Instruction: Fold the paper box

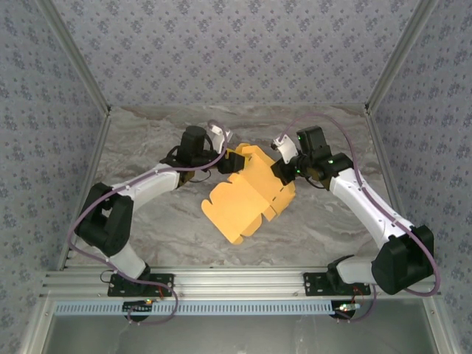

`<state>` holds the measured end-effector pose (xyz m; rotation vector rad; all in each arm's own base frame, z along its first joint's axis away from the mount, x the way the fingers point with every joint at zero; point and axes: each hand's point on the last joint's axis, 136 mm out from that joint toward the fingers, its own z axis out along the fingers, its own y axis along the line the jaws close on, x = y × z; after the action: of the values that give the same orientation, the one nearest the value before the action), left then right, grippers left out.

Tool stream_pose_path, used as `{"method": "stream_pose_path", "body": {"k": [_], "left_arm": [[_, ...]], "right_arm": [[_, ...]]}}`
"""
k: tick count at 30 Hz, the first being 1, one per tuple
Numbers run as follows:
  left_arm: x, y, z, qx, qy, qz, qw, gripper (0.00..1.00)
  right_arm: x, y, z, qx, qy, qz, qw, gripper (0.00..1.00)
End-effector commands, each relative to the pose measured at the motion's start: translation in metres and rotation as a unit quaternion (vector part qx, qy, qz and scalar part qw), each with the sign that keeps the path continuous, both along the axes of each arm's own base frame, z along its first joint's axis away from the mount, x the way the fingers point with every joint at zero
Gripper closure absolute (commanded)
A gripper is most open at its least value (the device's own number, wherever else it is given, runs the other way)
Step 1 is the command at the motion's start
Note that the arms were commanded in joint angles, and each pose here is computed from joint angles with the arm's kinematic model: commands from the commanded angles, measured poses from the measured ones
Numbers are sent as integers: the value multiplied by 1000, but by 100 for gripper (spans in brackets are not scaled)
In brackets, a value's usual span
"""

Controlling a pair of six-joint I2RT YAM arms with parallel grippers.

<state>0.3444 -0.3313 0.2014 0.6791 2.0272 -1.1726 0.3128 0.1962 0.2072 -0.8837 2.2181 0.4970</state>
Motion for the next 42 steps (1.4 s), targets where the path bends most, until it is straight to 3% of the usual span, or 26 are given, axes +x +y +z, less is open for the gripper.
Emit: {"method": "stream_pose_path", "body": {"k": [1, 11, 23, 32, 42], "left_arm": [[-1, -10, 29, -30, -25, -28, 999, 46], [-20, -16, 55, -52, -69, -61, 994, 48], [5, 23, 50, 3, -61, 95, 994, 48], [-38, 5, 67, -33, -77, -13, 996, 46], [-12, 3, 58, 20, -90, 17, 996, 44]], "right_arm": [[-3, 7, 6, 0, -6, 21, 1000, 100], [-2, 7, 0, -7, 2, 20, 1000, 100], [0, 3, 4, -15, -1, 16, 1000, 100], [2, 5, 9, -11, -5, 17, 1000, 100], [-3, 11, 11, -8, -3, 29, 1000, 100]]}}
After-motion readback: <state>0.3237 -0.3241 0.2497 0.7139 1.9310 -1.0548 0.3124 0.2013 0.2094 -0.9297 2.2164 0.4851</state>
